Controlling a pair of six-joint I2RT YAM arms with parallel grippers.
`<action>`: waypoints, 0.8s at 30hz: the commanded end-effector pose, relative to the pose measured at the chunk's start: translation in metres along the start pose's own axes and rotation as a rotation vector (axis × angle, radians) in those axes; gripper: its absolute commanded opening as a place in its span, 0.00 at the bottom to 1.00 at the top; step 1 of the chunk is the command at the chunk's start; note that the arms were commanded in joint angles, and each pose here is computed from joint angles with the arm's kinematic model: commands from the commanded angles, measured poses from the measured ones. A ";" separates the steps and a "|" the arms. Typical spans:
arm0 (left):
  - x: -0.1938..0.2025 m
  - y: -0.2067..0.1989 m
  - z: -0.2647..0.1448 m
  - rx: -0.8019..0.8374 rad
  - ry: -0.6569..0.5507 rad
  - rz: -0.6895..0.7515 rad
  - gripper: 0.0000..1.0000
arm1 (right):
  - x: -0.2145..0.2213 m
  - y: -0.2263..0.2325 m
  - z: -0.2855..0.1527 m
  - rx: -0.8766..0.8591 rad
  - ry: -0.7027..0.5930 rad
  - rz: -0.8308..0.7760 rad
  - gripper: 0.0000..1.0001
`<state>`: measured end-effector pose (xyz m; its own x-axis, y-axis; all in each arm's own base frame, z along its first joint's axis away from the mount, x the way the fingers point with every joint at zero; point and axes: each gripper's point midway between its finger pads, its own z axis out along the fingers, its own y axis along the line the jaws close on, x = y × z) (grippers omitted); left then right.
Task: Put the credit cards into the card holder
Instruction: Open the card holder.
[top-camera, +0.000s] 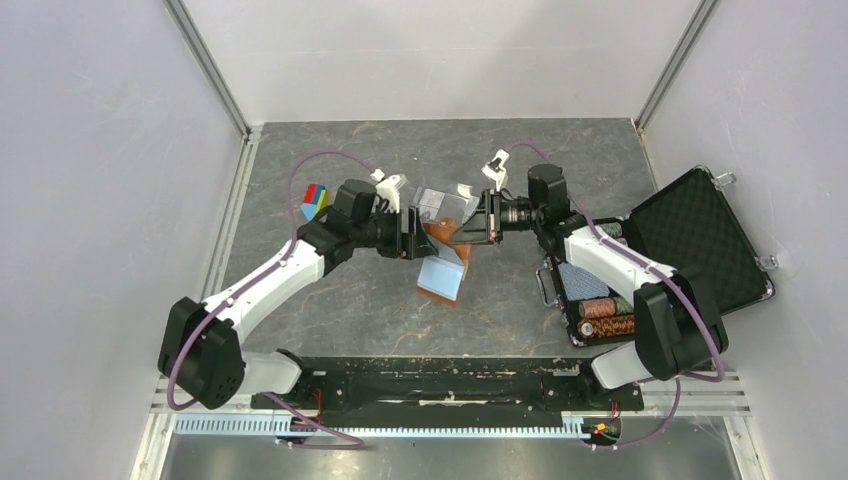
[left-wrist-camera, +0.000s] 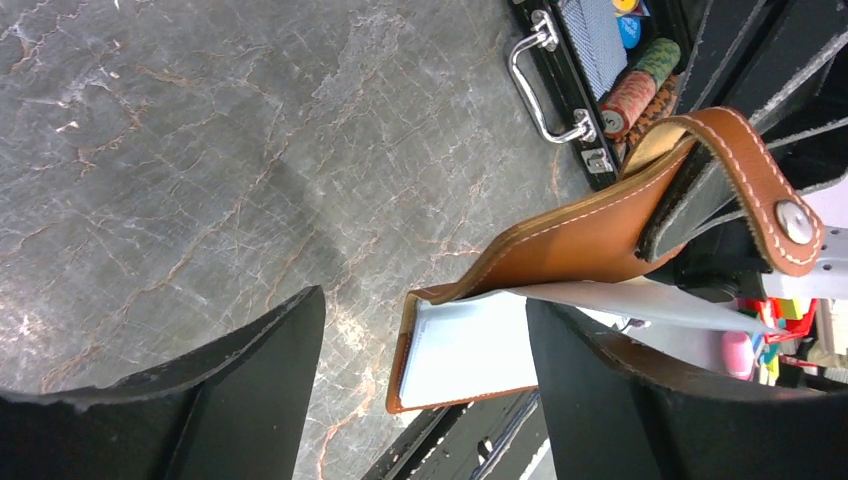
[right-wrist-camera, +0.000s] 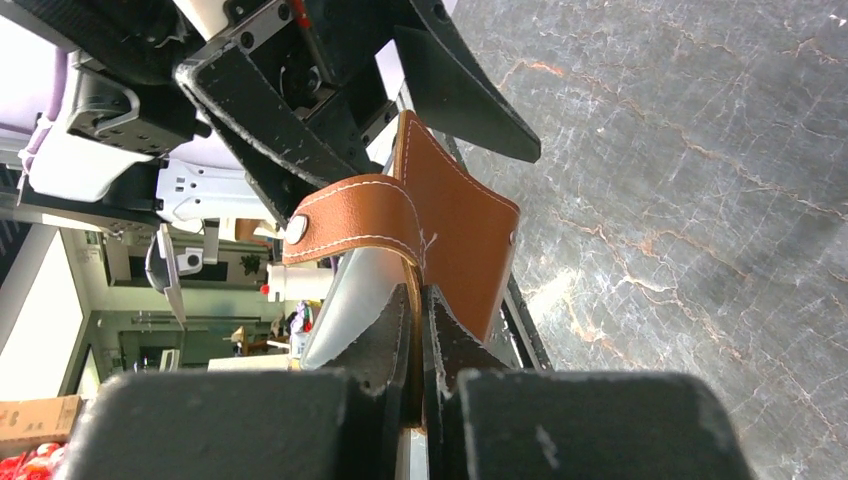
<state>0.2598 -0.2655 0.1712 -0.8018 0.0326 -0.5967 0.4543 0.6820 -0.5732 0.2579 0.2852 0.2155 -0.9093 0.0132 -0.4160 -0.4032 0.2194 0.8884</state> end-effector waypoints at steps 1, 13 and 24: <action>-0.023 -0.021 -0.009 0.165 -0.124 0.045 0.80 | 0.007 0.013 -0.001 -0.082 0.040 -0.029 0.00; -0.027 -0.047 -0.019 0.383 -0.117 0.044 0.74 | 0.016 0.018 -0.002 -0.176 0.049 0.011 0.00; -0.015 -0.048 -0.021 0.423 -0.070 -0.008 0.15 | 0.009 0.003 0.005 -0.133 0.010 0.017 0.05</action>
<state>0.2466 -0.2816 0.2091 -0.7766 -0.0245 -0.6295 0.5812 0.3578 -0.7309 0.2440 0.2876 0.2094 -0.9361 -0.0115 -0.3516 -0.3510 0.0944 0.9316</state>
